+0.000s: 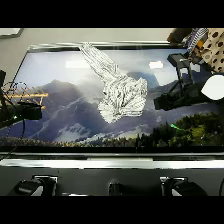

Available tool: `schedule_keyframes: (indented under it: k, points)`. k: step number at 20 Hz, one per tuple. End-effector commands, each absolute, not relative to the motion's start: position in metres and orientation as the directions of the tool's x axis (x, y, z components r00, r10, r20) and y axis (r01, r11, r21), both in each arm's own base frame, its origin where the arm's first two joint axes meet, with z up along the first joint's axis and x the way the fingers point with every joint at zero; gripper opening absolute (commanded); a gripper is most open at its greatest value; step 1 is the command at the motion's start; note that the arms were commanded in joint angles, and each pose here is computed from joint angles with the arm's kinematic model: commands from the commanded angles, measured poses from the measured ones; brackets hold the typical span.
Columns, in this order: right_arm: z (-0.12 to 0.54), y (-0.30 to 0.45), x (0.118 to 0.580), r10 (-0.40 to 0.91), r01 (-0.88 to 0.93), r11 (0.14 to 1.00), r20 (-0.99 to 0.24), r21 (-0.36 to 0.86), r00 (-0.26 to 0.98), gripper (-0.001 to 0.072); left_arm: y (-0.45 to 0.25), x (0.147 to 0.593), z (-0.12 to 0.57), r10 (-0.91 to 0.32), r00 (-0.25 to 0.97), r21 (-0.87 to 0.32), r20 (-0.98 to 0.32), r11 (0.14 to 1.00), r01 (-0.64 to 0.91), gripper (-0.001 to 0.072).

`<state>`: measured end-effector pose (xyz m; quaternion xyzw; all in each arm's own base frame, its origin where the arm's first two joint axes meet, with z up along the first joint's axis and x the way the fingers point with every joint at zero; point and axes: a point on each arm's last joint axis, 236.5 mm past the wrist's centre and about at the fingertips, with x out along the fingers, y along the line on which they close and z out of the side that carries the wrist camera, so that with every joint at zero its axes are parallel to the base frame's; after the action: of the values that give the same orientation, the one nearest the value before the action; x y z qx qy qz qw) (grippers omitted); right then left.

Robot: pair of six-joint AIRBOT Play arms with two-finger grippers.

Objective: Fold the clothes and pants, and hang the long-sleeved shirts on hangers.

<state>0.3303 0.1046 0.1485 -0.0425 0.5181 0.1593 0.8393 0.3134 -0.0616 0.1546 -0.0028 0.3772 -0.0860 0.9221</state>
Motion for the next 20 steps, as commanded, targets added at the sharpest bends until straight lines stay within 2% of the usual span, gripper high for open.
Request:
schedule_keyframes:
  k: [1,8,9,10,11,12,20]
  points:
    - [0.1482,0.1049,0.3302,0.224,-0.311,0.946,-0.884,0.095,0.411,0.0026,-0.0613,0.3135,0.1545,-0.16,0.701,-0.07,-0.695,0.985,0.156,0.0023]
    - [0.1482,0.1049,0.3302,0.224,-0.311,0.946,-0.884,0.095,0.411,0.0026,-0.0612,0.3139,0.1544,-0.16,0.701,-0.069,-0.695,0.985,0.156,0.0024]
    - [0.1482,0.1049,0.3302,0.224,-0.311,0.946,-0.884,0.095,0.411,0.0026,-0.0613,0.3142,0.1538,-0.16,0.701,-0.069,-0.695,0.985,0.155,0.0059]
    - [0.1482,0.1049,0.3302,0.224,-0.311,0.946,-0.884,0.095,0.411,0.0026,-0.0614,0.3154,0.1536,-0.16,0.702,-0.069,-0.694,0.985,0.155,0.0225]
    - [0.1482,0.1049,0.3302,0.224,-0.311,0.946,-0.884,0.095,0.411,0.0026,-0.0616,0.3158,0.1525,-0.16,0.699,-0.072,-0.697,0.986,0.153,0.0545]
    - [0.1482,0.1049,0.3302,0.224,-0.311,0.946,-0.884,0.095,0.411,0.0026,-0.0618,0.3163,0.1513,-0.16,0.697,-0.075,-0.699,0.986,0.15,0.0714]
    - [0.1483,0.1049,0.3303,0.224,-0.31,0.946,-0.883,0.095,0.412,0.0026,-0.0622,0.3195,0.145,-0.157,0.684,-0.075,-0.713,0.986,0.149,0.0715]
